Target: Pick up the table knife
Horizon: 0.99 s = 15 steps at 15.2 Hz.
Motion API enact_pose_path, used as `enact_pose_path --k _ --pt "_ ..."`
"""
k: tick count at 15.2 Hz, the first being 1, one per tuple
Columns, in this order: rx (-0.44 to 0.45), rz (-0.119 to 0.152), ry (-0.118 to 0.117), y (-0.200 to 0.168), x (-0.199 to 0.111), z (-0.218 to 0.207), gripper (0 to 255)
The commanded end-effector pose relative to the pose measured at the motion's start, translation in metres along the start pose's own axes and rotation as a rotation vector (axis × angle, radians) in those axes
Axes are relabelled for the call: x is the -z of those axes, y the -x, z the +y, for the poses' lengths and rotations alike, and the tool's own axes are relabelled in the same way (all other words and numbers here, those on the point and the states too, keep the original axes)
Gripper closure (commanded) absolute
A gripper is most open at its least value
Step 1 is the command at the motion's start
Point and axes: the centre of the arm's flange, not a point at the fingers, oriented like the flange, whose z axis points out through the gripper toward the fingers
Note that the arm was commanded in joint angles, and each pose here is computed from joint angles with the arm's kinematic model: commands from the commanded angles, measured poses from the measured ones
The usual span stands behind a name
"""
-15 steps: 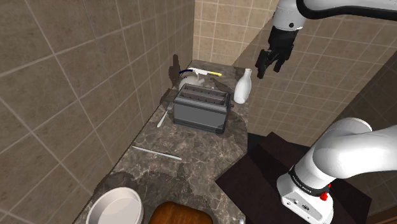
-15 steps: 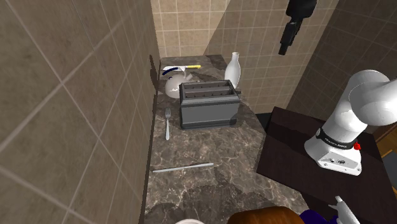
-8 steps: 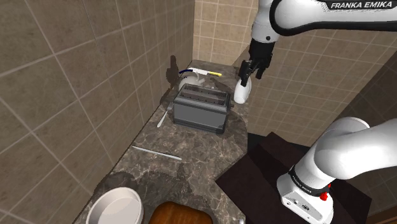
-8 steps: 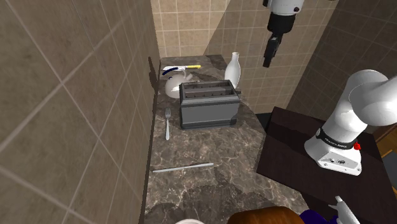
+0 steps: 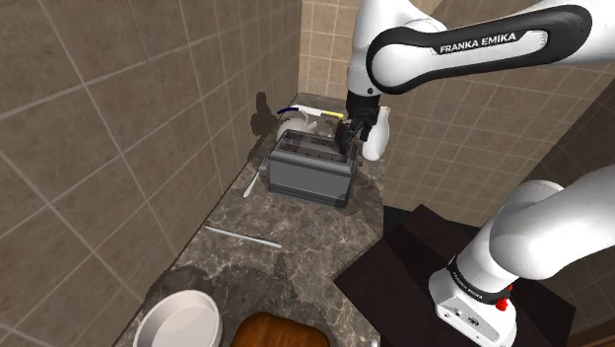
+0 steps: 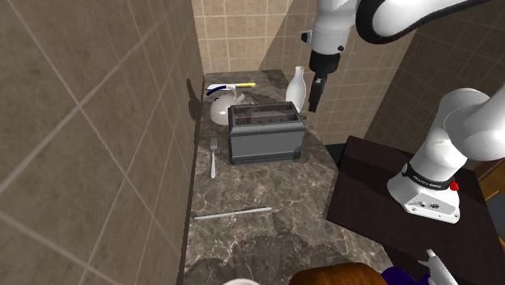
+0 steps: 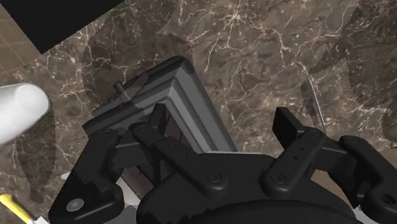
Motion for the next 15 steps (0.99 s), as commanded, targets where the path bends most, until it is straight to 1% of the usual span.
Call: enact_pose_path --k 1,8,15 --pt "0.035 0.0 -0.003 -0.015 -0.016 -0.016 0" --pt "0.153 -0.007 -0.01 -0.06 -0.073 -0.073 0" --pt "0.271 -0.013 -0.017 -0.098 -0.129 -0.135 0"
